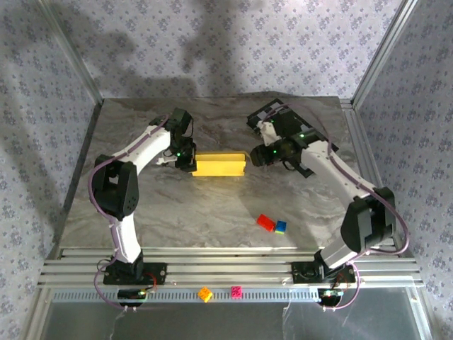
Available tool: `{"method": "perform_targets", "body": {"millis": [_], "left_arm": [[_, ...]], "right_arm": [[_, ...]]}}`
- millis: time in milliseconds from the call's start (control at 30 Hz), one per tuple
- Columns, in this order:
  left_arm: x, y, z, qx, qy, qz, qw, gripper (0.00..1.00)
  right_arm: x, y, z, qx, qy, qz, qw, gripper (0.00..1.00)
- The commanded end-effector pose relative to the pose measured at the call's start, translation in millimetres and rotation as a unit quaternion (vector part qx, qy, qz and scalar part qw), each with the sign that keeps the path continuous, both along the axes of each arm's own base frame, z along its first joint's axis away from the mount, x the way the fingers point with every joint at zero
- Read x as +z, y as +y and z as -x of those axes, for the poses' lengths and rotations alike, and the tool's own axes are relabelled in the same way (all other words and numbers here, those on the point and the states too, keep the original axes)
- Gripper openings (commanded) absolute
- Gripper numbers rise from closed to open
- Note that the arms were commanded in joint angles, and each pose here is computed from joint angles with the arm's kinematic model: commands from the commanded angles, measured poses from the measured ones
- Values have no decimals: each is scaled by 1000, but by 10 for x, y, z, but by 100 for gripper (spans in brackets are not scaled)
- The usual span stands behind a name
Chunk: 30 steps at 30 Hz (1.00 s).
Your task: Fold the paper box
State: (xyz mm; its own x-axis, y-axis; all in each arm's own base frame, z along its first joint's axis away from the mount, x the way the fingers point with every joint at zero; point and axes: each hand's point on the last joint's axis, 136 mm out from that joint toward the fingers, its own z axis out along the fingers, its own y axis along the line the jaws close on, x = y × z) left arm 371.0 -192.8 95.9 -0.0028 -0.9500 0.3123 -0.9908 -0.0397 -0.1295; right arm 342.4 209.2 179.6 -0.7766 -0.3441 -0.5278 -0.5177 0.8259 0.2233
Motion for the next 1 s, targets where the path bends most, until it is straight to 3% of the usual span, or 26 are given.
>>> {"method": "perform_targets", "body": {"millis": [0, 367, 500, 967], "left_arm": [[138, 30, 65, 2, -2, 4, 1000, 42], [142, 25, 42, 1, -5, 5, 1000, 42], [148, 20, 36, 0, -6, 6, 1000, 42], [144, 17, 9, 0, -8, 10, 1000, 42]], "right_arm": [[33, 67, -70, 51, -34, 46, 997, 46], [-150, 165, -335, 48, -45, 104, 992, 44], [-127, 216, -378, 54, -47, 94, 993, 43], [-140, 319, -459, 55, -34, 81, 995, 18]]}}
